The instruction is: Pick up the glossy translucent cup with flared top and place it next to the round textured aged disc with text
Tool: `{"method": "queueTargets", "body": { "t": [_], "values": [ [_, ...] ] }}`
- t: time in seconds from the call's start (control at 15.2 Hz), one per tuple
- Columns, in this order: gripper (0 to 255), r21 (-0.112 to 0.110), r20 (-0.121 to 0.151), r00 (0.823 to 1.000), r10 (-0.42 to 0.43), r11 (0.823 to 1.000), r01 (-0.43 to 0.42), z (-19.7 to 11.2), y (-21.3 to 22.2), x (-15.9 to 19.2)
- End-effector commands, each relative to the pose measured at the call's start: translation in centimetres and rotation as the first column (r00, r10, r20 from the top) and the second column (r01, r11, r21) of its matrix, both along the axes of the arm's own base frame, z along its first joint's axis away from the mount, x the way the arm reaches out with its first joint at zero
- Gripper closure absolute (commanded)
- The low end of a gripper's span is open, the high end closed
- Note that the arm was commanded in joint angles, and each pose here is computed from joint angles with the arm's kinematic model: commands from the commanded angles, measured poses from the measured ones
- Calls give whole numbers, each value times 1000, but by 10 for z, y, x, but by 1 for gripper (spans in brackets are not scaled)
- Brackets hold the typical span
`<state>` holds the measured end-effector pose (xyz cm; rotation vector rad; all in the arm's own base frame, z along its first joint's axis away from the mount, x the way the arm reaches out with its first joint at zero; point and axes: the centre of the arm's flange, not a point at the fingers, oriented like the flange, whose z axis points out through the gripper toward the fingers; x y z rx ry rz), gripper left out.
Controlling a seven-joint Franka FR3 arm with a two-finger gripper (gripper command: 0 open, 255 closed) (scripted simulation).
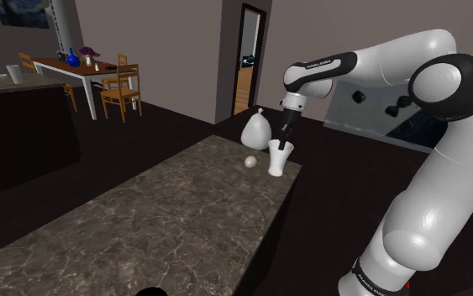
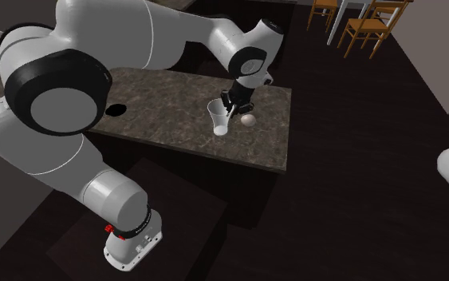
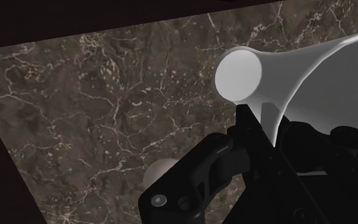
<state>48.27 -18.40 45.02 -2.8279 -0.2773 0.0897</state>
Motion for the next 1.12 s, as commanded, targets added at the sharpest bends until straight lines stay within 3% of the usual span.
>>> {"method": "queueTargets", "body": {
  "t": [0.0,1.06],
  "values": [
    [255,0,0,1000,0,1000,0,11,0,0],
    [255,0,0,1000,0,1000,0,95,0,0]
  ]
}}
